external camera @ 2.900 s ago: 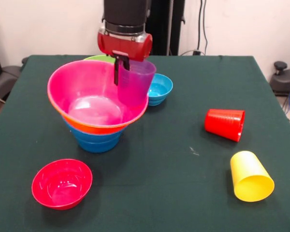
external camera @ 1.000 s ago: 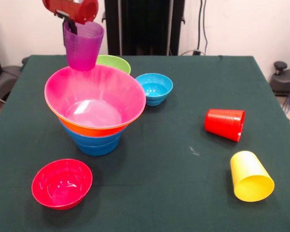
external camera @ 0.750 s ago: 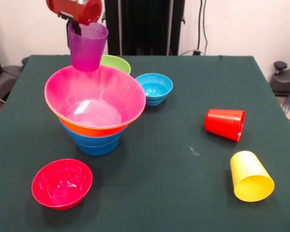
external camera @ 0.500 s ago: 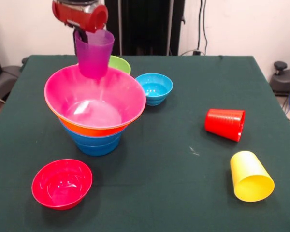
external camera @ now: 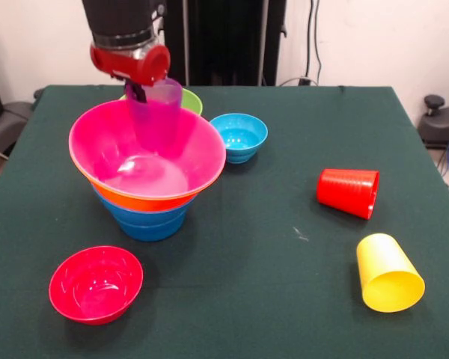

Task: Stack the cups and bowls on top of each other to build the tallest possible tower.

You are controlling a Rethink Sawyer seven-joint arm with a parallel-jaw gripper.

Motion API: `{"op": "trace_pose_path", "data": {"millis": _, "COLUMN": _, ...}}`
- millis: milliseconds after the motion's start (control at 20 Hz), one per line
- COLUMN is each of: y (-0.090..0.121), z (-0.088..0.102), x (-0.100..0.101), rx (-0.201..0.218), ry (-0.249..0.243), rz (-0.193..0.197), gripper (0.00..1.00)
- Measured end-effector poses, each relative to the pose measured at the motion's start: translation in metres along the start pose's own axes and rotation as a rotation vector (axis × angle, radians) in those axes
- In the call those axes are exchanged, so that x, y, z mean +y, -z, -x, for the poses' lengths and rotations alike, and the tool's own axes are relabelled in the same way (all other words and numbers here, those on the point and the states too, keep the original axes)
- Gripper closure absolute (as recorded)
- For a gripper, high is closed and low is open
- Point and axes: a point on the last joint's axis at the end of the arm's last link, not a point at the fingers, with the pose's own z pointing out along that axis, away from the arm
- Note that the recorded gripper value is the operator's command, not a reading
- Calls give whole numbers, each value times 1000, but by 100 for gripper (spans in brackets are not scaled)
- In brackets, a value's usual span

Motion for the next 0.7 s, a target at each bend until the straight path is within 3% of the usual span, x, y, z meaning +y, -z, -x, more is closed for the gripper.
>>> {"op": "trace_pose_path", "data": {"millis": 200, "y": -25, "z": -9, "x": -3, "rx": 34, "ry": 6, "rz": 26, "gripper": 100}}
{"op": "trace_pose_path", "data": {"millis": 700, "y": -43, "z": -20, "x": -1, "rx": 39, "ry": 55, "rz": 38, "gripper": 100}}
